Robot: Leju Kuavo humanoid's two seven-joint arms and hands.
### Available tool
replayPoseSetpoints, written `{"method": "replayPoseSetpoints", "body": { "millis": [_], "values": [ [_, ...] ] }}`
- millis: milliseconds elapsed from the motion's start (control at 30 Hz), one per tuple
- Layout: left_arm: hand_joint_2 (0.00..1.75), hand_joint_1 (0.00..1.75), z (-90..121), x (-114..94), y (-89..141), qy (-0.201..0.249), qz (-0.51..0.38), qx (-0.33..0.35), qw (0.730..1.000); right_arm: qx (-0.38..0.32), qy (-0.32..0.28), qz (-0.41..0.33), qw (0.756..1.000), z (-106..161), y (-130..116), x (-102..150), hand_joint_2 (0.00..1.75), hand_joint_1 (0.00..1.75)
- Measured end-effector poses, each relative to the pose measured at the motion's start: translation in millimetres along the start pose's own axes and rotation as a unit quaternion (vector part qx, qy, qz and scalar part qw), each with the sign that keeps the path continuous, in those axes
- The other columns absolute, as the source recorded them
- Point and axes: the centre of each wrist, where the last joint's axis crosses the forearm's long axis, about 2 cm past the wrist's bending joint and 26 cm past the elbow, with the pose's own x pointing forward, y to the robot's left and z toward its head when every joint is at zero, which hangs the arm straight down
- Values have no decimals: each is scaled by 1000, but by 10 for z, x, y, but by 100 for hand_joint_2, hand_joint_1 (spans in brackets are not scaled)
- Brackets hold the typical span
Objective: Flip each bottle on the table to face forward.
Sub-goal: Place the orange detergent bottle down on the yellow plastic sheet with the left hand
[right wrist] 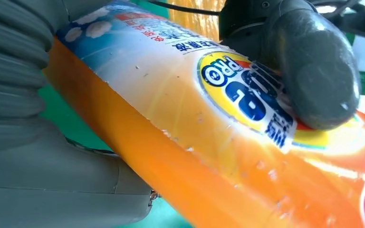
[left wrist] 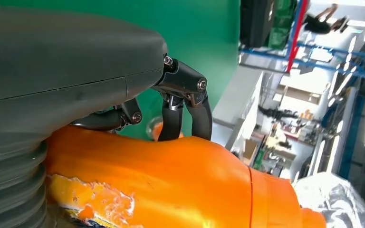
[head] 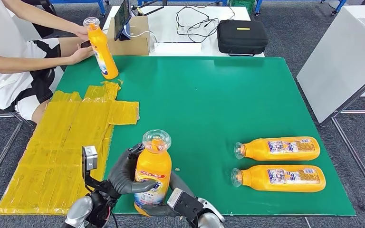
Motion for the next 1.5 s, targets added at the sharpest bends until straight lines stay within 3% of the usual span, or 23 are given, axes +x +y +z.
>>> {"method": "replayPoseSetpoints", "body": {
  "millis": [133,367,600,900,1000,1133,1233,1367,1500],
  "values": [
    [175,175,3,117,66,-21,-29,37,999,-36,-15,11,999,-2,-56,84,175,0],
    [175,175,73,345,410,-56,-93,159,981,-109,-70,50,990,0,-282,359,175,0],
    [175,175,109,554,657,-108,-176,264,942,-150,-92,65,982,39,-440,492,175,0],
    [175,175,99,819,827,-146,-311,322,882,-168,-104,75,977,68,-525,542,175,0],
    [175,175,61,900,858,-124,-454,316,824,-175,-114,81,974,82,-556,570,175,0],
    [175,175,-96,980,908,-30,-696,247,673,-190,-142,105,966,111,-638,670,175,0],
    [175,175,-259,964,1056,74,-791,169,583,-202,-163,126,957,127,-732,782,175,0],
    [175,175,-473,937,1425,189,-839,70,506,-217,-186,146,947,134,-866,913,175,0],
    [175,175,-579,968,1716,244,-852,25,463,-226,-199,156,941,139,-936,974,175,0]
  ]
}}
